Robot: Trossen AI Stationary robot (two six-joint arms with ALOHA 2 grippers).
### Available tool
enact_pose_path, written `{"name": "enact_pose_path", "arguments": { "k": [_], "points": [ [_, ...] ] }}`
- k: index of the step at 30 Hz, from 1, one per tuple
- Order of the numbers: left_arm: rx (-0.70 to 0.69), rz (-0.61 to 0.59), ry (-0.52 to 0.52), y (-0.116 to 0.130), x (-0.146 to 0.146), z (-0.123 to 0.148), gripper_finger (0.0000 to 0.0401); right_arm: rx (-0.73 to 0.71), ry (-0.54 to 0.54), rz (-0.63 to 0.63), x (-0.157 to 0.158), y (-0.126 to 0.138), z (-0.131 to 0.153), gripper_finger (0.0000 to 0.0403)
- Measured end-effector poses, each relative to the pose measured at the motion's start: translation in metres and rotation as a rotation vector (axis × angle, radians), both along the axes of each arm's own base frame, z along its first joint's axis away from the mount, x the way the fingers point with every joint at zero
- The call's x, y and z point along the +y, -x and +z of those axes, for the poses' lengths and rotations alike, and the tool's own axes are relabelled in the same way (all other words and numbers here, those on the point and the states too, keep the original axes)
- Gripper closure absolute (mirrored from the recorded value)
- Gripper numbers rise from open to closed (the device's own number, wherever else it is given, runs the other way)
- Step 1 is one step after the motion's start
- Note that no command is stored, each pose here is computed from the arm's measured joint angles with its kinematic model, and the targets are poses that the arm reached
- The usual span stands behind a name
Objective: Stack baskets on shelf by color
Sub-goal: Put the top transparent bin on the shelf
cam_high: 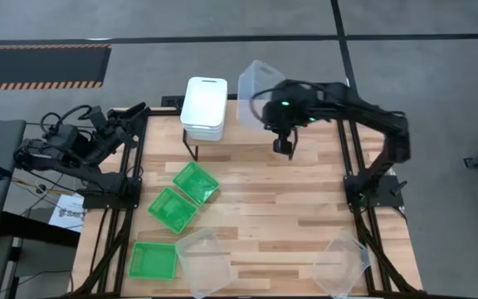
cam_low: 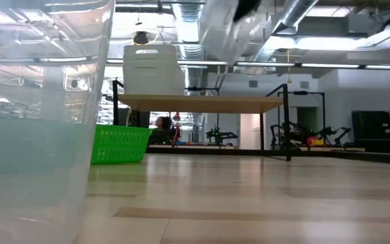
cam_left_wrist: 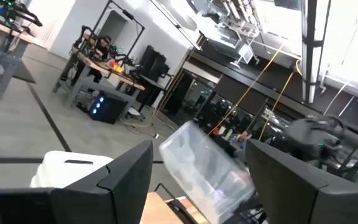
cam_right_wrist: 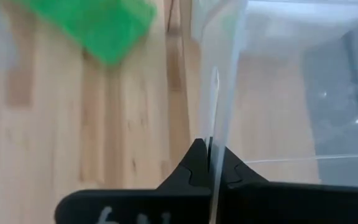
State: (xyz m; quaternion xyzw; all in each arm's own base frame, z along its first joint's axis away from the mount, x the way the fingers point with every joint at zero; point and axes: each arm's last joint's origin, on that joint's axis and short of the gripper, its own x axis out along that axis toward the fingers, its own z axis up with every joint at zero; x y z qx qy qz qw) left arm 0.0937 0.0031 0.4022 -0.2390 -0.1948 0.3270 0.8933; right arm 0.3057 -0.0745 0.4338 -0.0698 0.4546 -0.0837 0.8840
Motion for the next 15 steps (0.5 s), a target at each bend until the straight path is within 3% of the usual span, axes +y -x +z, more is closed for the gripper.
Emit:
{"name": "enact_pose_path", "arguments": {
  "k": [5,15],
  "points": [
    [0.067,0.027,-0.012,-0.001,0.0,-0.005,0.0156,0.22,-0.012,0.079,-0.028,-0.028,-0.037,0.0402],
    [0.075,0.033,0.036,-0.002,0.0,-0.011,0.0156,0.305,-0.039,0.066,-0.058,-0.069,-0.074,0.0402]
  ]
}}
